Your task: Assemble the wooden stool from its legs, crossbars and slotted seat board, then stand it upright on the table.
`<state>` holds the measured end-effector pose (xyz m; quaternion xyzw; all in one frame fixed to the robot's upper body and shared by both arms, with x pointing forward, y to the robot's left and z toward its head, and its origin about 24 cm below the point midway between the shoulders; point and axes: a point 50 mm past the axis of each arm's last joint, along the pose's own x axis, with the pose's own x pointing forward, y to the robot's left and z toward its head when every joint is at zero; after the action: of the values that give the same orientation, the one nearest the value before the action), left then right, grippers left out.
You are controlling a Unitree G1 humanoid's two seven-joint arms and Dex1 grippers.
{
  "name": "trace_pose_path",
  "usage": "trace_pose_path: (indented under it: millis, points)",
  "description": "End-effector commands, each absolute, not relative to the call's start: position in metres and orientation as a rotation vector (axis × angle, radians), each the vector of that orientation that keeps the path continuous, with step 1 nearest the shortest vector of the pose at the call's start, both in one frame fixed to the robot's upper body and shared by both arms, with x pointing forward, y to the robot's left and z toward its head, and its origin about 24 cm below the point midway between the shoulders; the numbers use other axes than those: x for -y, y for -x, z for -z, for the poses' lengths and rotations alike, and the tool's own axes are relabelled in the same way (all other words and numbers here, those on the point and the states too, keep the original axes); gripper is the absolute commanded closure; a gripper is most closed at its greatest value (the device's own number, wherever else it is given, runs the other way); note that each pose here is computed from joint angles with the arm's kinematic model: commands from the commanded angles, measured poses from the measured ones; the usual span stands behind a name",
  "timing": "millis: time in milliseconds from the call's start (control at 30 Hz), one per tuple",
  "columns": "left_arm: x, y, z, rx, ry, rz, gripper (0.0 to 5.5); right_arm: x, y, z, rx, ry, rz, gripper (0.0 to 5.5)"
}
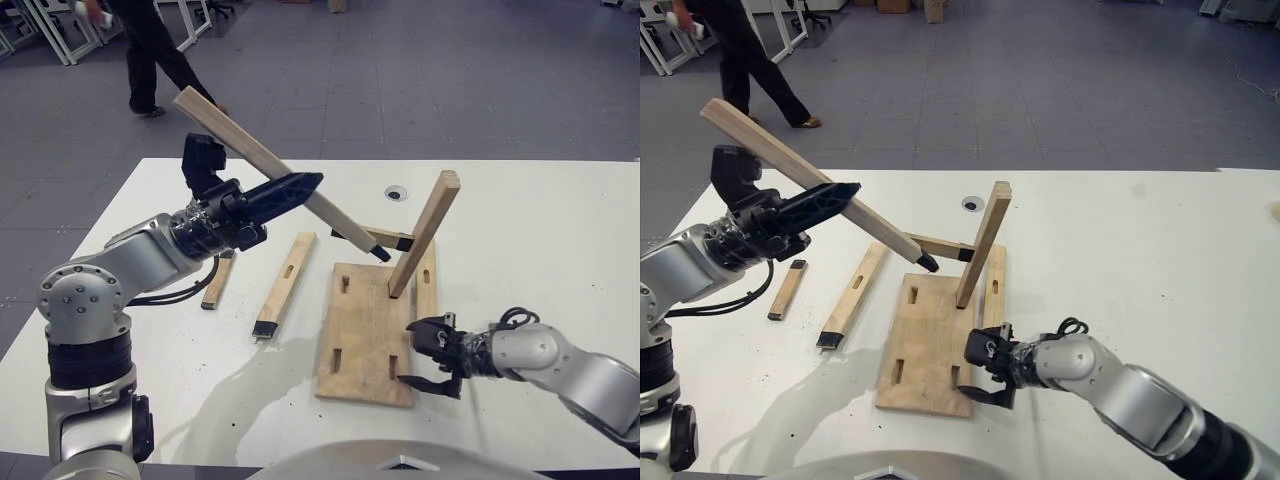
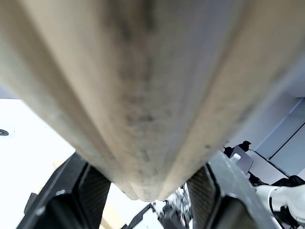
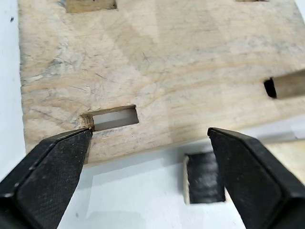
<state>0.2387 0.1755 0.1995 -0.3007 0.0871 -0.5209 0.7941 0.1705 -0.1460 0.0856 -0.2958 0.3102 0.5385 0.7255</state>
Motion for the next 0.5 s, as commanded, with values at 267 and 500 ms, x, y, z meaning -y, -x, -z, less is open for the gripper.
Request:
trace_pose_path:
  millis: [267, 500]
  points:
    - [-0.193, -0.230, -0.155, -0.392, 0.241, 1.132, 3.46, 0.196, -0.185, -0.073, -0.808, 0.791, -1.063, 1.03]
    - [-0.188, -0.243, -0.135, -0.309, 0.295, 1.186, 3.46, 0.195, -0.185, -0.073, -0.791, 0.781, -1.068, 1.03]
